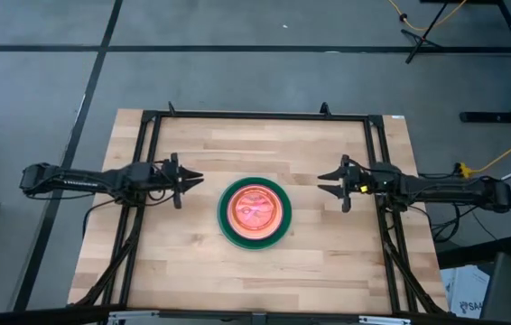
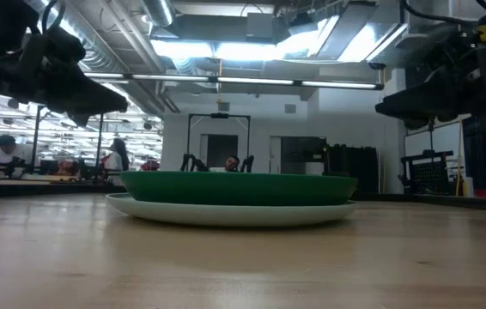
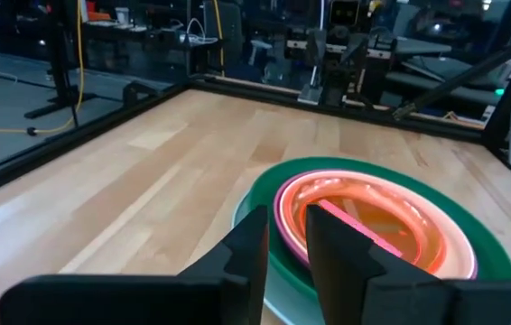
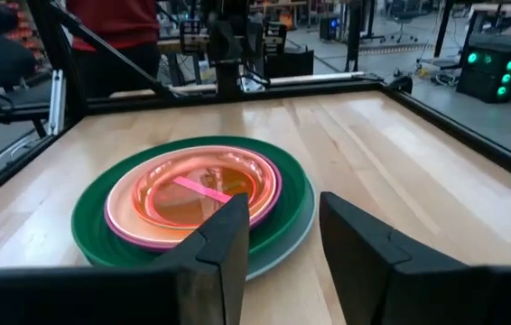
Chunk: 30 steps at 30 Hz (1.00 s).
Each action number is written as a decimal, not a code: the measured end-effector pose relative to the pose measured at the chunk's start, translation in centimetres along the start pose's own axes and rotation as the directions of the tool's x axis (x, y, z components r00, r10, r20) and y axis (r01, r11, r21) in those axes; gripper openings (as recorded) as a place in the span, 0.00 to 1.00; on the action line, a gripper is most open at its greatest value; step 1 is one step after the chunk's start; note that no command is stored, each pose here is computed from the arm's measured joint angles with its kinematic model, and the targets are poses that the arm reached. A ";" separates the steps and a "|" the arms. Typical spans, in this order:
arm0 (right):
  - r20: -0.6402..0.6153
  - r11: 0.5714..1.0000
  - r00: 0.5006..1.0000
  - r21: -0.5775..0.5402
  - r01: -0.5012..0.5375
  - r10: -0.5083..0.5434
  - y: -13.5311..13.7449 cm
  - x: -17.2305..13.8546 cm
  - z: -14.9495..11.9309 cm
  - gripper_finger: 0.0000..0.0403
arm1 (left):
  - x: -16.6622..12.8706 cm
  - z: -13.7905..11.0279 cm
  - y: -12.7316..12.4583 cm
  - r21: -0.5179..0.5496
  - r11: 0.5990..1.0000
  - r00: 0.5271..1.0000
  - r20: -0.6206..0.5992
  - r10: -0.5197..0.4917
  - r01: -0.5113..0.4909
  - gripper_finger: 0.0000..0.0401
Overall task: Stack plastic plates
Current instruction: Return to Home Position
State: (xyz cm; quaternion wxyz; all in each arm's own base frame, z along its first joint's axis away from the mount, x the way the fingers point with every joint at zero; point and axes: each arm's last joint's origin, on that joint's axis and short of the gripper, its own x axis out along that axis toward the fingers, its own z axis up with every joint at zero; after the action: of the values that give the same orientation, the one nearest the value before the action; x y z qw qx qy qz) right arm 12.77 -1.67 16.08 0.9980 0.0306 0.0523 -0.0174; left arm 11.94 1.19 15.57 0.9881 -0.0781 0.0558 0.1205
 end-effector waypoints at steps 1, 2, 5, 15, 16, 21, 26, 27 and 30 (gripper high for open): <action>0.007 1.000 1.000 0.000 0.000 0.000 0.0 -0.2 -0.1 0.33 | -0.1 0.0 0.0 -0.001 1.000 1.000 0.005 -0.001 0.001 0.17; 0.005 1.000 1.000 0.001 0.002 -0.002 0.0 -0.3 -0.1 0.33 | -0.2 0.1 0.0 -0.002 1.000 1.000 0.012 -0.002 0.002 0.17; -0.001 0.999 0.999 0.008 0.044 -0.044 0.0 -0.8 -0.2 0.32 | -0.4 0.4 0.0 0.000 1.000 0.999 0.040 -0.002 0.002 0.17; 0.028 0.999 0.999 0.019 0.030 -0.031 0.2 -2.5 -0.2 0.14 | -1.1 0.6 0.1 -0.001 1.000 0.997 0.072 -0.007 0.007 0.17; 0.044 0.999 0.998 0.019 0.039 -0.039 0.2 -2.7 -0.1 0.12 | -1.2 0.7 0.1 0.006 1.000 0.997 0.083 -0.010 0.009 0.17; 0.113 0.999 0.992 0.019 0.047 -0.048 0.3 -3.2 0.4 0.05 | -1.7 0.8 0.2 0.022 1.000 0.994 0.107 -0.023 0.021 0.13; 0.124 0.999 0.991 -0.010 0.049 -0.048 0.3 -3.3 0.5 0.01 | -2.0 0.7 0.0 0.016 0.994 0.989 0.098 -0.108 0.107 0.07; 0.127 0.999 0.991 -0.013 0.048 -0.046 0.3 -3.3 0.5 0.01 | -2.1 0.8 -0.1 0.032 0.991 0.985 0.108 -0.132 0.129 0.05; 0.141 0.999 0.990 -0.015 0.034 -0.031 0.3 -3.2 0.4 0.00 | -2.3 0.8 0.0 0.059 0.991 0.984 0.124 -0.127 0.121 0.01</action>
State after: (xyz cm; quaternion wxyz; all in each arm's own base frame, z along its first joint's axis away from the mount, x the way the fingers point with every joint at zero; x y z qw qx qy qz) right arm 9.64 -1.28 16.88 0.9990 0.0197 -0.0176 -0.0354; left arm 9.80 0.76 16.70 0.9969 -0.0480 -0.0095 0.0619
